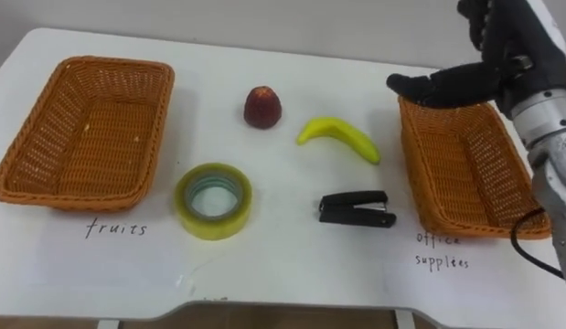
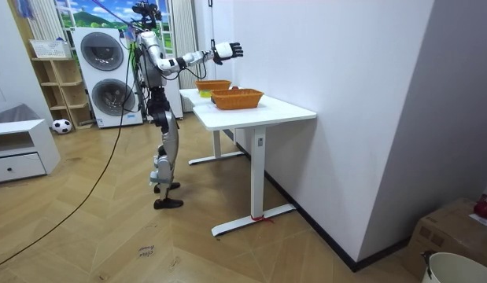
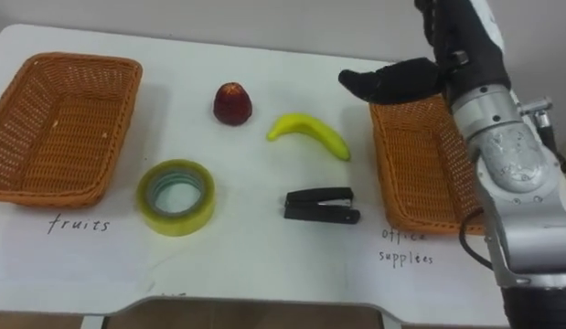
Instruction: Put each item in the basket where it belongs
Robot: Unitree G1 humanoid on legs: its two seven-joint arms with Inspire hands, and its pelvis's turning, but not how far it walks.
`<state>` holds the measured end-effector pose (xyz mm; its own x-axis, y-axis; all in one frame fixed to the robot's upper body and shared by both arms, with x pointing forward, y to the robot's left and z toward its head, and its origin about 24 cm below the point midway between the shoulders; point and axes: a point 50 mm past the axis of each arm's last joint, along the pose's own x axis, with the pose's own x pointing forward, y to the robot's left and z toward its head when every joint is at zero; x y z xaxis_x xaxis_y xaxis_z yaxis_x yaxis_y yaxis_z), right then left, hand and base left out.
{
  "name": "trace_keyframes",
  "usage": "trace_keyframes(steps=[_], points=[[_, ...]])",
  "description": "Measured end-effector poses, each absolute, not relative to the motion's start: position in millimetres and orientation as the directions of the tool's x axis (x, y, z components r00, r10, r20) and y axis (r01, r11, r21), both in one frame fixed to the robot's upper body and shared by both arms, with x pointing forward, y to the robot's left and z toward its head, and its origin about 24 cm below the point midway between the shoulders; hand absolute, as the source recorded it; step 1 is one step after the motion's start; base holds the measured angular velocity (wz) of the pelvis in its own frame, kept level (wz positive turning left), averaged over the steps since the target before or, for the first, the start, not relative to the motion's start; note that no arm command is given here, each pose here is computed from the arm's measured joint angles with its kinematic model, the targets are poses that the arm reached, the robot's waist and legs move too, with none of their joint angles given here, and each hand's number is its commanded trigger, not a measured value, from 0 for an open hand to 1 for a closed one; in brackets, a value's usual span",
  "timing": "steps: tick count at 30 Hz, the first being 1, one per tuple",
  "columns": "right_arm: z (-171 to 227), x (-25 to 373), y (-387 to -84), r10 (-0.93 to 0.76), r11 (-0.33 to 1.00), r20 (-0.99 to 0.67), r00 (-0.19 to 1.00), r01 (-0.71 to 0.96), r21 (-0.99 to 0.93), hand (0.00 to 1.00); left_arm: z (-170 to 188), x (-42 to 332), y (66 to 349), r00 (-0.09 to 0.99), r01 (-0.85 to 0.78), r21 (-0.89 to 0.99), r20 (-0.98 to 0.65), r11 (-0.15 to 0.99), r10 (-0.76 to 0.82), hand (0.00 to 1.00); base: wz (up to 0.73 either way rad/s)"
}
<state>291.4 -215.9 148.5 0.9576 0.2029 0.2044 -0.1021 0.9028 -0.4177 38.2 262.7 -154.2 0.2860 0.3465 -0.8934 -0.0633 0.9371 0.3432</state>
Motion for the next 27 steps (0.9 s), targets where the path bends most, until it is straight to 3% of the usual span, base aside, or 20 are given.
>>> trace_keyframes(steps=[16, 27], points=[[136, 289, -199, 0.391, 0.798, 0.066, 0.918, -0.302, -0.522, 0.00, -151, 49, 269, 0.312, -0.053, 0.327, -0.892, 0.944, 0.327, 0.00, 0.01], [91, 279, -198, 0.445, 0.740, -0.147, 0.883, -0.456, -0.495, 0.00, -151, 62, 269, 0.327, -0.020, 0.331, -0.890, 0.944, 0.319, 0.00, 0.03]])
